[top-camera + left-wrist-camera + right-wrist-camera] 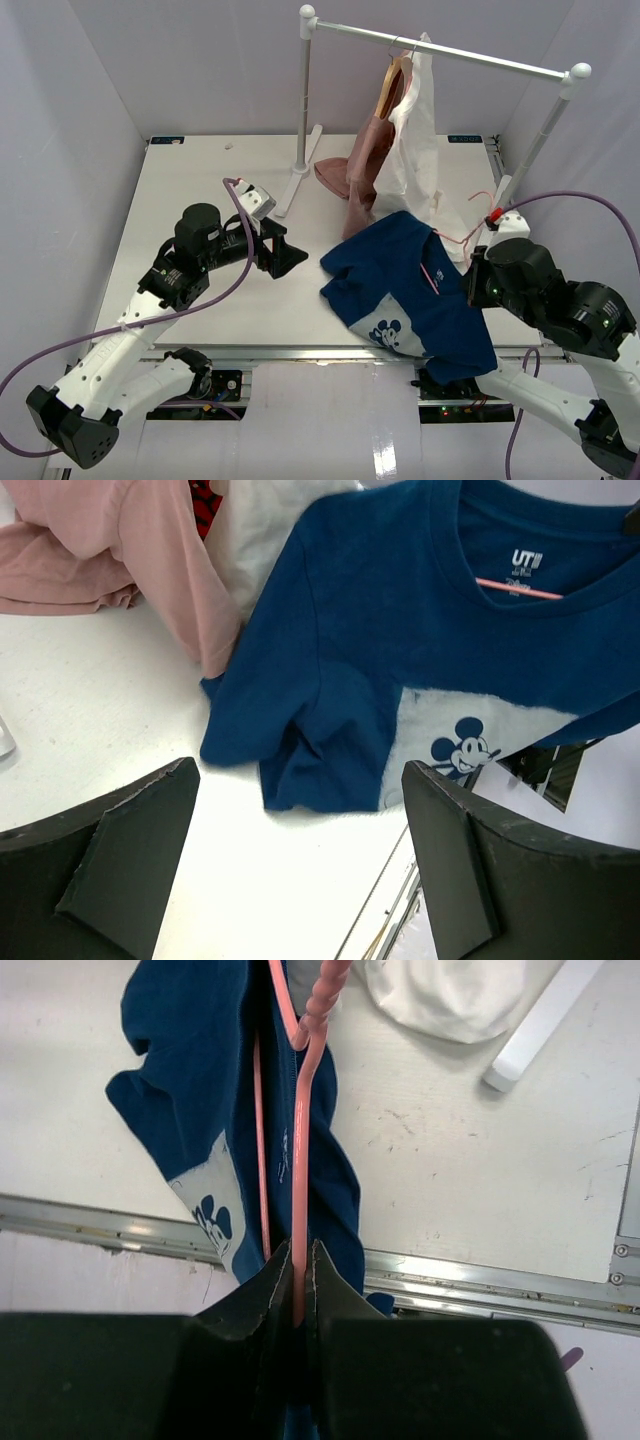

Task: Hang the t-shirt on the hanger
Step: Place the hanger at the clothesline.

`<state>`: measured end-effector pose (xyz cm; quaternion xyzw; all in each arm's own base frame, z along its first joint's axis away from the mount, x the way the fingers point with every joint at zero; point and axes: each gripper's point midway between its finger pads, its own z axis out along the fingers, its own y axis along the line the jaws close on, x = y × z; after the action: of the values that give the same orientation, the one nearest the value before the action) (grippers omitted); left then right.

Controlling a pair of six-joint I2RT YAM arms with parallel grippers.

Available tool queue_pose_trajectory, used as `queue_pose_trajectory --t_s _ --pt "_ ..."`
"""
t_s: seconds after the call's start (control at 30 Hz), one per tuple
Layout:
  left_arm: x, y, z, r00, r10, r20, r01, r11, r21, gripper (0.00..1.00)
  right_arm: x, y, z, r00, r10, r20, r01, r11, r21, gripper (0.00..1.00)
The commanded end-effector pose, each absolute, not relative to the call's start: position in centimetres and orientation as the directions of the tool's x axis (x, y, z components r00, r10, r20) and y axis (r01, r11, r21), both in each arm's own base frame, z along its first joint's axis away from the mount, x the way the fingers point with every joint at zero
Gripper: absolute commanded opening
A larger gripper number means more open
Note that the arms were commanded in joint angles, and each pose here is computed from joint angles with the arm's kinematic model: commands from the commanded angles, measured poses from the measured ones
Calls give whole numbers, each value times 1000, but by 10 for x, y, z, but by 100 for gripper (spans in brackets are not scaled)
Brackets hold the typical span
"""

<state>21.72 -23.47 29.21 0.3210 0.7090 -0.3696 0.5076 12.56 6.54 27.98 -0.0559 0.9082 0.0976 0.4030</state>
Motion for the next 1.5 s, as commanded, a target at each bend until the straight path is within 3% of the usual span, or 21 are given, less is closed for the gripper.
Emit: queue_pose_trajectory --t_s 0.0,0.13,0.33,0.6,0.73,1.03,1.23,1.47 --pt "225 -237 295 -281 62 -958 818 536 -206 93 138 37 323 -534 112 -838 -50 985 163 8" --pt "231 -244 303 -271 41 -962 825 524 -210 93 142 24 323 -526 102 -844 9 993 114 8" --pt "226 -279 343 -170 -24 -985 921 352 -167 90 140 9 317 -509 129 -851 82 991 101 8" --pt "258 -342 403 -80 -132 -988 951 288 -116 86 140 -5 323 -453 151 -878 145 985 95 8" --pt "266 -384 419 -26 -160 -987 958 277 -71 86 147 1 333 -406 141 -903 95 989 112 8" --pt "294 -445 411 66 -199 -978 935 356 -9 85 160 24 327 -383 91 -919 -28 994 110 8" --pt "328 -464 398 106 -168 -980 805 593 -15 84 161 33 326 -373 79 -925 -83 990 118 8" --pt "360 -465 384 174 -163 -971 679 734 -2 85 157 35 326 -359 69 -931 -114 987 117 8"
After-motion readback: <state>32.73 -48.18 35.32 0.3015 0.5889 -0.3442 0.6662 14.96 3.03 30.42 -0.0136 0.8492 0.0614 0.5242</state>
